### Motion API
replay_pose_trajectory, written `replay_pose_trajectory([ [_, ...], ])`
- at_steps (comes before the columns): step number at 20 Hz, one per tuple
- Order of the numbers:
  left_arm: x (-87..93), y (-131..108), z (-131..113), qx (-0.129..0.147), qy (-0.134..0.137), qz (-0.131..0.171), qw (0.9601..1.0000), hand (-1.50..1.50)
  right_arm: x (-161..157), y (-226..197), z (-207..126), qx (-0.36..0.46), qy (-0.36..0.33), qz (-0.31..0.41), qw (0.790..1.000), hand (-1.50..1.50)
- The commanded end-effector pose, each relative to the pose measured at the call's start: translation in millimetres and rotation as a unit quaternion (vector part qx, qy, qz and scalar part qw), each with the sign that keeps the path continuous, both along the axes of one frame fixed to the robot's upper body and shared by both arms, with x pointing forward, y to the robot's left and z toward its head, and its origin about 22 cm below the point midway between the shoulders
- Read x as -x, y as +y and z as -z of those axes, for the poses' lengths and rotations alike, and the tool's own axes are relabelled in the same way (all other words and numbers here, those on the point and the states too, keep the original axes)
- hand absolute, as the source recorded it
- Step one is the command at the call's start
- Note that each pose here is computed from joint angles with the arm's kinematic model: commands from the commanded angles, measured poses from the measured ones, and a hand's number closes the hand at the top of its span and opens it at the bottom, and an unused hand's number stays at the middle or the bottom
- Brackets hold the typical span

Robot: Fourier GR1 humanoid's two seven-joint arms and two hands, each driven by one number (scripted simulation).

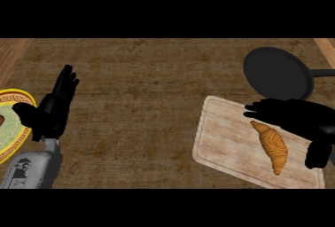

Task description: Pick the croissant from the cutting board and place it in the pan

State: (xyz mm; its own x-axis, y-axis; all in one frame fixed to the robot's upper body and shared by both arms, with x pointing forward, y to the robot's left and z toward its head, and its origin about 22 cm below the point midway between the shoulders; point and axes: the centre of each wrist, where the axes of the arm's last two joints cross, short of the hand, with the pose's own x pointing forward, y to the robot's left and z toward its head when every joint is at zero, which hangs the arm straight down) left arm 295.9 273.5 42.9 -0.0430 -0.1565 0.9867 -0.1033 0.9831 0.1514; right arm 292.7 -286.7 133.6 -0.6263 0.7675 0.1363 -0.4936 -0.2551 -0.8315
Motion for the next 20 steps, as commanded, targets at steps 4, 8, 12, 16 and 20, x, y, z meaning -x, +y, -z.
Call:
replay_pose_trajectory([
  [4, 0.3, -5, 8, -0.001, -0.002, 0.0, 1.0, 0.0, 4, -9, 21, 0.063, -0.004, -0.013, 0.998, -1.5],
  [8, -1.8, 0, -10, 0.004, 0.005, 0.001, 1.0, 0.0, -2, 3, 44, 0.071, 0.016, -0.005, 0.997, -1.5],
  [12, 5.8, 2, -2, -0.006, 0.001, 0.003, 1.0, 0.0, 14, -11, 27, 0.073, 0.004, -0.007, 0.997, -1.5],
  [16, -0.8, -8, -6, -0.003, 0.006, 0.005, 1.0, 0.0, 3, 6, 60, 0.095, 0.003, -0.013, 0.995, -1.5],
  [20, -3.0, 7, 5, -0.002, -0.003, 0.001, 1.0, 0.0, -6, -18, 46, 0.101, 0.005, 0.001, 0.995, -1.5],
])
